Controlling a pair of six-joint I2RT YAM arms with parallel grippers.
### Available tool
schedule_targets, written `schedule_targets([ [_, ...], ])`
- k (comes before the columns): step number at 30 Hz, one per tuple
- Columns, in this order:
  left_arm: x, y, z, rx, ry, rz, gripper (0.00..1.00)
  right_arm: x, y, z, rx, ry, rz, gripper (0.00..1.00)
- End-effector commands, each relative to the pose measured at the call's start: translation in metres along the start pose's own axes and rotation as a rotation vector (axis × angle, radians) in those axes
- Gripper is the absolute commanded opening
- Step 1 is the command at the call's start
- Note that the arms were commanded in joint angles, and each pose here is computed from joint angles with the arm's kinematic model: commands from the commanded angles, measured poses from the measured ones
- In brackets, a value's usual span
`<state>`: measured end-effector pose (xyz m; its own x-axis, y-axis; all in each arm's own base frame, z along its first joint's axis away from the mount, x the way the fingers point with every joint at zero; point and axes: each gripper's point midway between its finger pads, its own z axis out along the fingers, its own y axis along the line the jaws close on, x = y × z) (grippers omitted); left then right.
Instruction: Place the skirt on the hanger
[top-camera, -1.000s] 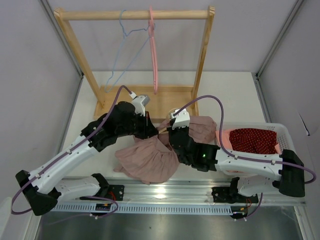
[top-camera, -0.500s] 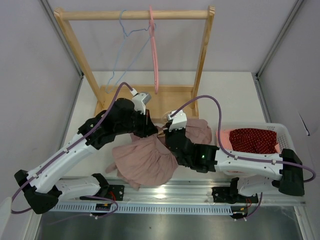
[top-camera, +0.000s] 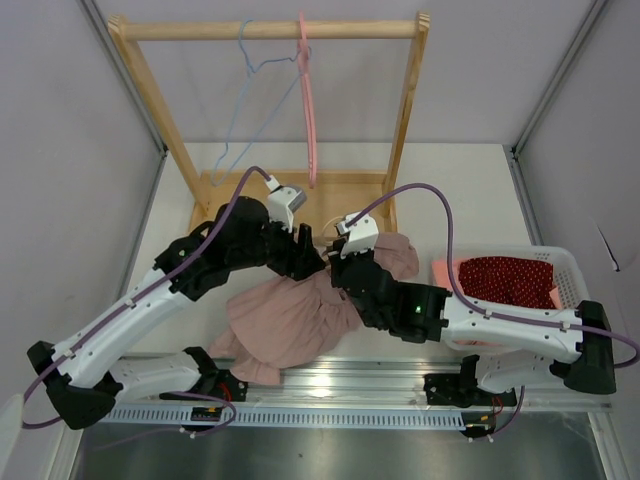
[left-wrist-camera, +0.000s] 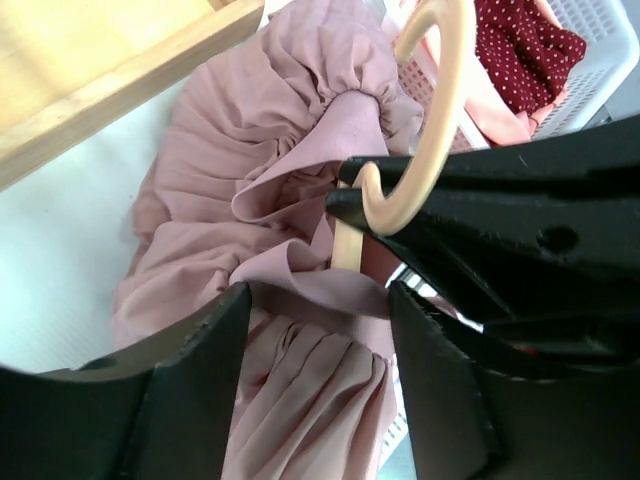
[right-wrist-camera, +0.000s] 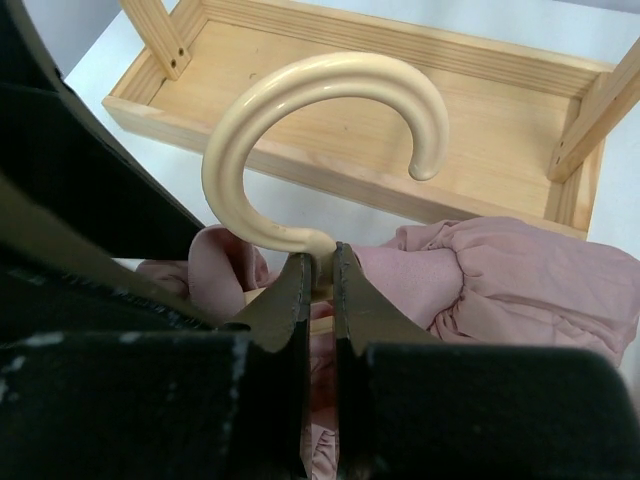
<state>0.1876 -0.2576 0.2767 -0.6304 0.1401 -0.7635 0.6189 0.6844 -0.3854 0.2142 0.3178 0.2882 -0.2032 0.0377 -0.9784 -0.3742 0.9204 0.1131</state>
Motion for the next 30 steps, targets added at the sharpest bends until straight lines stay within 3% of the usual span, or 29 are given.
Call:
schedule_targets([
  [1, -0.020, -0.007, -0.020, 0.018, -0.101, 0.073, 0.65, -0.049, 0.000, -0.009, -0.016, -0.087, 0.131, 0.00],
  [8, -0.040, -0.018, -0.043, 0.067, -0.206, 0.179, 0.68, -0.047, 0.000, -0.009, -0.029, -0.072, 0.125, 0.00],
  [25, 0.007, -0.012, -0.005, 0.105, -0.019, 0.296, 0.67, -0.057, -0.001, -0.011, -0.052, -0.067, 0.131, 0.00],
  [27, 0.012, -0.009, -0.001, 0.075, 0.000, 0.306, 0.65, -0.057, 0.000, -0.012, -0.055, -0.066, 0.129, 0.00],
  [30, 0.019, -0.005, 0.003, 0.048, 0.026, 0.312, 0.54, -0.059, -0.001, -0.012, -0.057, -0.066, 0.132, 0.00],
])
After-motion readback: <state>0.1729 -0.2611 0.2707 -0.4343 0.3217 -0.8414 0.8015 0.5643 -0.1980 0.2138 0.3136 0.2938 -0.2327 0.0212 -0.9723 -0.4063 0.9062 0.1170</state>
